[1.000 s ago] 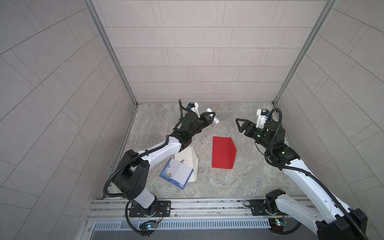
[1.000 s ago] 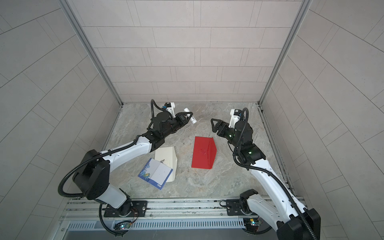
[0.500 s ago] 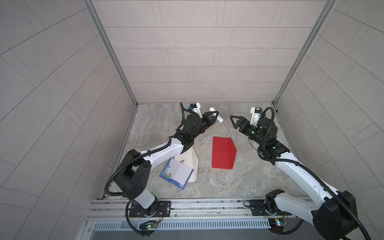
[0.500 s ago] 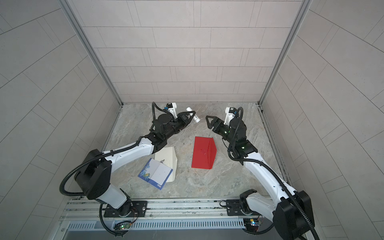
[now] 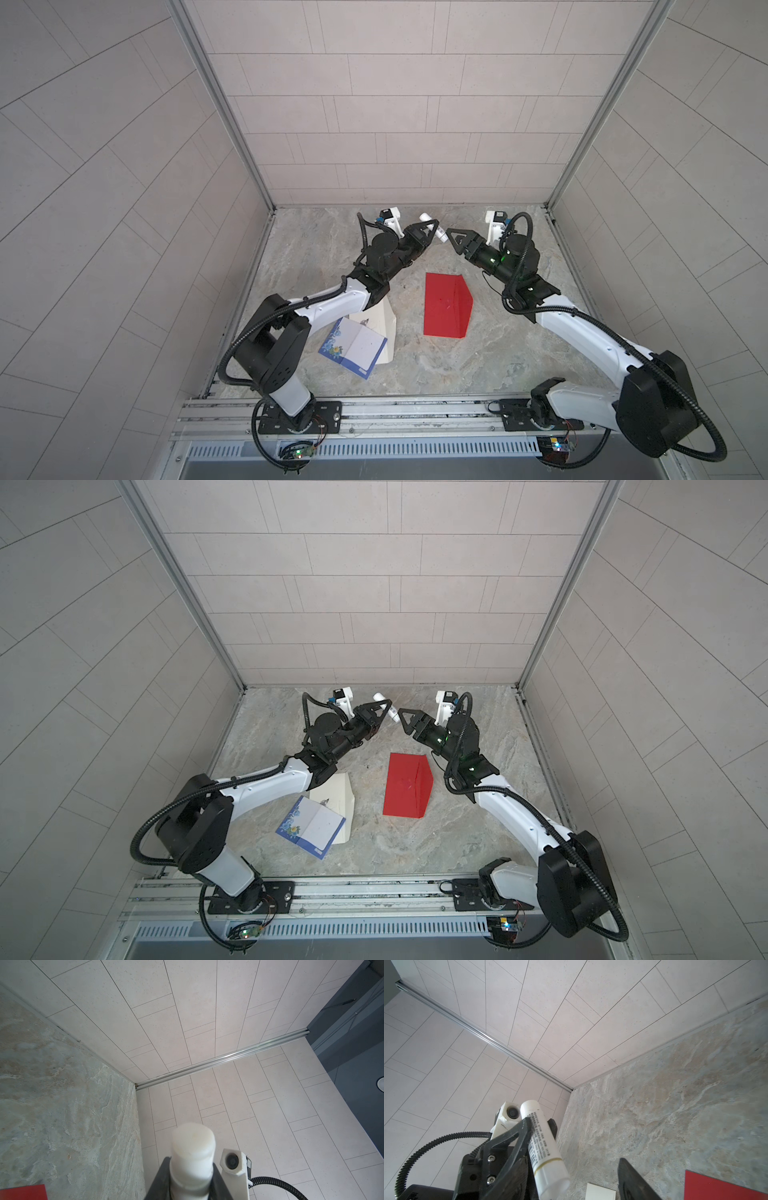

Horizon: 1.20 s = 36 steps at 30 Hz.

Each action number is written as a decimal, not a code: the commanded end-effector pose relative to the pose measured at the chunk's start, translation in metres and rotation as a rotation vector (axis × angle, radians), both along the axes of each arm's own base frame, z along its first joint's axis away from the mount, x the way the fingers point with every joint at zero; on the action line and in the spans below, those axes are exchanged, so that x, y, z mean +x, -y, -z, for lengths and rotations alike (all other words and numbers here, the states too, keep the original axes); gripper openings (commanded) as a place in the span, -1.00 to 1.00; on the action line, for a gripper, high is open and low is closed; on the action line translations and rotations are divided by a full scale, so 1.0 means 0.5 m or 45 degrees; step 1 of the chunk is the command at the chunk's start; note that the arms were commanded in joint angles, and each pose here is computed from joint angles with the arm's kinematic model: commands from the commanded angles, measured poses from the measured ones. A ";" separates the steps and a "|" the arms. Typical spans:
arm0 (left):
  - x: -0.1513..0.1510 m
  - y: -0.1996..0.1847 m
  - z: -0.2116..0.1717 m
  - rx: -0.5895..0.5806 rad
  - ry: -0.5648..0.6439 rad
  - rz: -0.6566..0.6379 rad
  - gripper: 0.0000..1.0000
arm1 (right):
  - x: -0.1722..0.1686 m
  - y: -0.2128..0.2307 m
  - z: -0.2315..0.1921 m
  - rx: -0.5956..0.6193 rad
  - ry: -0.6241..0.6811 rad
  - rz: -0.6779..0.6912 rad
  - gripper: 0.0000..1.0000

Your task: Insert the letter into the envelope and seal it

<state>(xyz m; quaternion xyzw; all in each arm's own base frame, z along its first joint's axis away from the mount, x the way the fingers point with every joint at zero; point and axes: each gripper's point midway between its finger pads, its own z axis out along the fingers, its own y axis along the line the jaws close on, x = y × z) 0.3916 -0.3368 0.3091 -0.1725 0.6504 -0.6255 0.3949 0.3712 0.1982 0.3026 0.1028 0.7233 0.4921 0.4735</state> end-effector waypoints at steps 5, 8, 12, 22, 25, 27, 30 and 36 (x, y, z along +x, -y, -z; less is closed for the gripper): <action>-0.011 0.006 -0.041 -0.111 0.067 0.020 -1.00 | -0.010 -0.030 -0.066 0.092 0.115 -0.077 0.26; -0.014 0.010 -0.039 -0.114 0.066 0.029 -1.00 | -0.009 -0.029 -0.067 0.099 0.117 -0.072 0.17; -0.015 0.011 -0.038 -0.133 0.061 0.034 -1.00 | -0.008 -0.028 -0.069 0.106 0.123 -0.068 0.06; -0.016 0.022 -0.041 -0.148 0.071 0.051 -1.00 | -0.006 -0.032 -0.078 0.156 0.133 -0.077 -0.02; -0.015 0.024 -0.039 -0.162 0.067 0.051 -1.00 | -0.005 -0.032 -0.079 0.164 0.130 -0.078 -0.05; -0.017 0.026 -0.037 -0.172 0.065 0.054 -1.00 | -0.007 -0.033 -0.078 0.175 0.126 -0.081 -0.05; -0.017 0.025 -0.042 -0.181 0.073 0.050 -1.00 | -0.010 -0.032 -0.079 0.201 0.130 -0.085 -0.06; -0.018 0.024 -0.052 -0.206 0.098 0.054 -1.00 | -0.016 -0.028 -0.081 0.221 0.132 -0.080 -0.13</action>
